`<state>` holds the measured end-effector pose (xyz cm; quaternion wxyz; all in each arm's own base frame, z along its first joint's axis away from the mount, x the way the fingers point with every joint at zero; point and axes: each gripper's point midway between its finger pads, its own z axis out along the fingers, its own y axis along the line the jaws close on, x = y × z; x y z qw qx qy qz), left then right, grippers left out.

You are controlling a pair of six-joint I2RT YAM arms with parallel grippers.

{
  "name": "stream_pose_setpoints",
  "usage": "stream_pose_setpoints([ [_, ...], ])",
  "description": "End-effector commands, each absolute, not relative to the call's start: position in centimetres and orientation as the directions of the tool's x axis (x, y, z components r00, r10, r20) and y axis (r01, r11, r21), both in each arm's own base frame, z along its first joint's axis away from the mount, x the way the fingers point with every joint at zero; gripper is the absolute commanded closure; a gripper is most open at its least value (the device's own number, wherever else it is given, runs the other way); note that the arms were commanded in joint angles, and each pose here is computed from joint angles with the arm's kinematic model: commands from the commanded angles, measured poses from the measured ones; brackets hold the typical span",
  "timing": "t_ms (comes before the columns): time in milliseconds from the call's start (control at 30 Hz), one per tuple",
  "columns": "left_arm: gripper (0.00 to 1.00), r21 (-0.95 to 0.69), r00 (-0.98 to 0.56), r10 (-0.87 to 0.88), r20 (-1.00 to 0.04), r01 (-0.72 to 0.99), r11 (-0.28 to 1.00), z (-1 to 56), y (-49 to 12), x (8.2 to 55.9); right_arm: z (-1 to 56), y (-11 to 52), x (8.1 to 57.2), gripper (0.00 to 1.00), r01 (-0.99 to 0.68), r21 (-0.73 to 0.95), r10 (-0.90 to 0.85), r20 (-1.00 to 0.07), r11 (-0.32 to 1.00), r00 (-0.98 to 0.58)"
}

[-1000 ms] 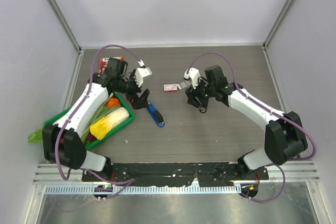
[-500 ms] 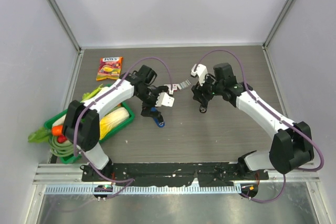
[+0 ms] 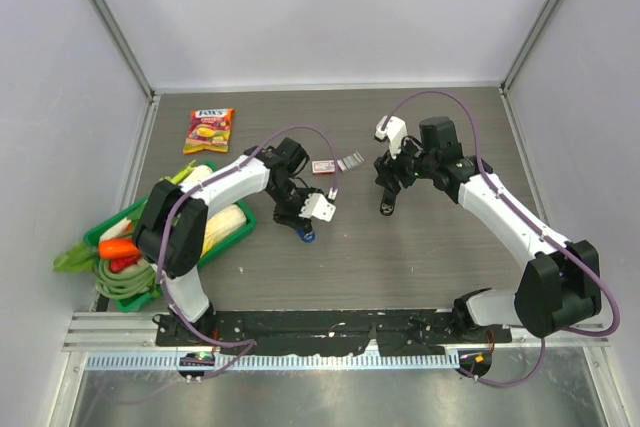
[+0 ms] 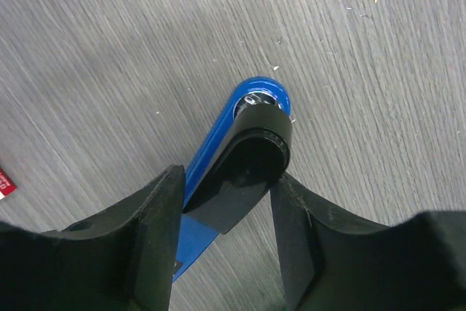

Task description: Load the staples into the stapler

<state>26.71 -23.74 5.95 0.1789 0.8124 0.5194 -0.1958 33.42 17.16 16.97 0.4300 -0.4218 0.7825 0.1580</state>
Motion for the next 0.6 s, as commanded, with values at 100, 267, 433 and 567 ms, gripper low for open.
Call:
stream_pose_setpoints([
  [100,0.47,0.085,0.394,0.753,-0.527,0.906,-0.415,5.5,-24.1,25.9,20.1,17.4,33.9,0.34,-0.792,-0.156,-0.494,-0.846,0.59,-0.202],
  [267,0.66,0.093,0.38,0.753,-0.538,0.914,-0.395,5.3,-24.5,26.0,20.1,17.3,33.9,0.34,-0.79,-0.155,-0.493,-0.846,0.593,-0.204],
  [433,0.88,0.068,0.329,0.77,-0.546,0.934,-0.351,5.3,-24.8,26.1,20.3,17.2,33.9,0.34,-0.788,-0.159,-0.491,-0.848,0.594,-0.2],
  [567,1.0,0.086,0.275,0.782,-0.56,0.958,-0.275,6.2,-25.2,26.7,20.4,17.2,33.8,0.34,-0.791,-0.161,-0.491,-0.85,0.59,-0.193],
])
